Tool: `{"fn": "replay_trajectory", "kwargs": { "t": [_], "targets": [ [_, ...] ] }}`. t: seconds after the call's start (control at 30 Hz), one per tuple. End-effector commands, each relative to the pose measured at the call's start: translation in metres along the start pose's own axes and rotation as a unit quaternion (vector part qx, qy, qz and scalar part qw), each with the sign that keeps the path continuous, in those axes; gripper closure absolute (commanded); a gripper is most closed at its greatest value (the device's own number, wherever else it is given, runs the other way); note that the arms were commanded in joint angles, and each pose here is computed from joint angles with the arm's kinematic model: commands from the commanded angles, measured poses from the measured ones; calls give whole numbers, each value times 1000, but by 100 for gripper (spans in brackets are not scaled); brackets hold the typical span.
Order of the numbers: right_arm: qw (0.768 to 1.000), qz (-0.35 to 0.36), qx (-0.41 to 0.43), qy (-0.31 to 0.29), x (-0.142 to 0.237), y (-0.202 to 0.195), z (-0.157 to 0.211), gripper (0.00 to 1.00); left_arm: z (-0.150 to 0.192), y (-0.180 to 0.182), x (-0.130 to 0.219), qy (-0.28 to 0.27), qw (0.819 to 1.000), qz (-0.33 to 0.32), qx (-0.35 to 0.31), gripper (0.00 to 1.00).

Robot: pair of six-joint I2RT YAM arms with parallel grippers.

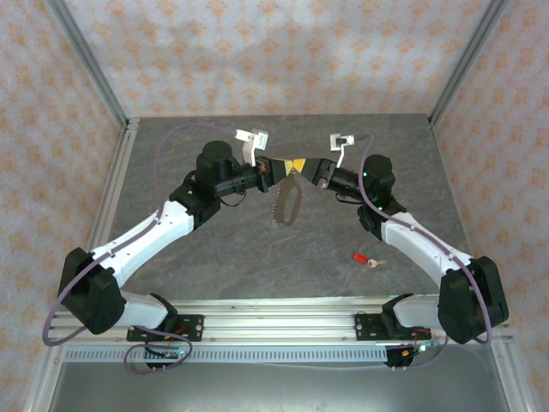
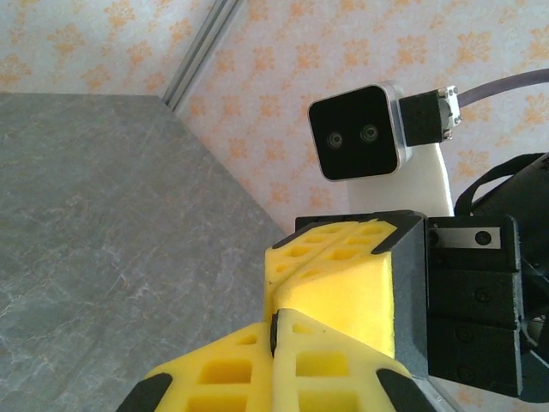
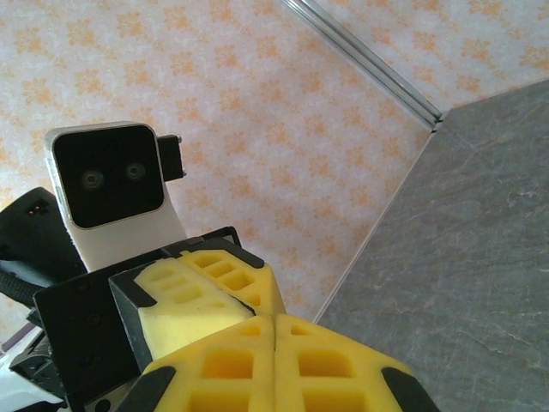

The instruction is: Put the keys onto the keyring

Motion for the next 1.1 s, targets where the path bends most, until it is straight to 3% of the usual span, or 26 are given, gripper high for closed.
{"fn": "replay_trajectory", "kwargs": {
  "t": [0.0,0.17,0.23,0.3,0.43,0.53,0.63,0.83,1.07],
  "targets": [
    [999,-24,32,-22,-1,17,-10,100,27,-14,-11,72,997,30,-2,95],
    [999,-17,30,-24,-2,13,-10,100,29,-16,-15,81,996,41,5,90],
    [999,-17,31,-25,-1,14,-11,100,30,-16,-16,80,996,42,5,91],
    [999,-16,30,-25,-1,13,-10,100,30,-16,-16,78,996,42,4,99],
    [999,-4,25,-30,-1,11,-13,100,31,-17,-17,73,996,45,-2,100],
    [999,16,25,-43,2,10,-19,69,27,-18,-15,59,997,44,-6,100],
    [996,36,32,-70,15,12,-29,52,21,-16,-9,34,999,27,-12,100],
    [990,64,40,-122,44,12,-39,46,9,-19,2,-2,1000,16,-22,100],
    [992,66,40,-105,45,1,-25,48,2,-25,4,-16,999,28,-30,100]
  ]
}}
Point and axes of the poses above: each hand's point on the last joint's axis, 136 mm out from that joint toward the fingers, its own x axis back along the fingers, its own y axis along the line the jaws close on, z = x × y, the point moved 2 cm from there along x, back along the fingers, and after that the axes turned 5 degrees about -x, right-handed, at the moved point
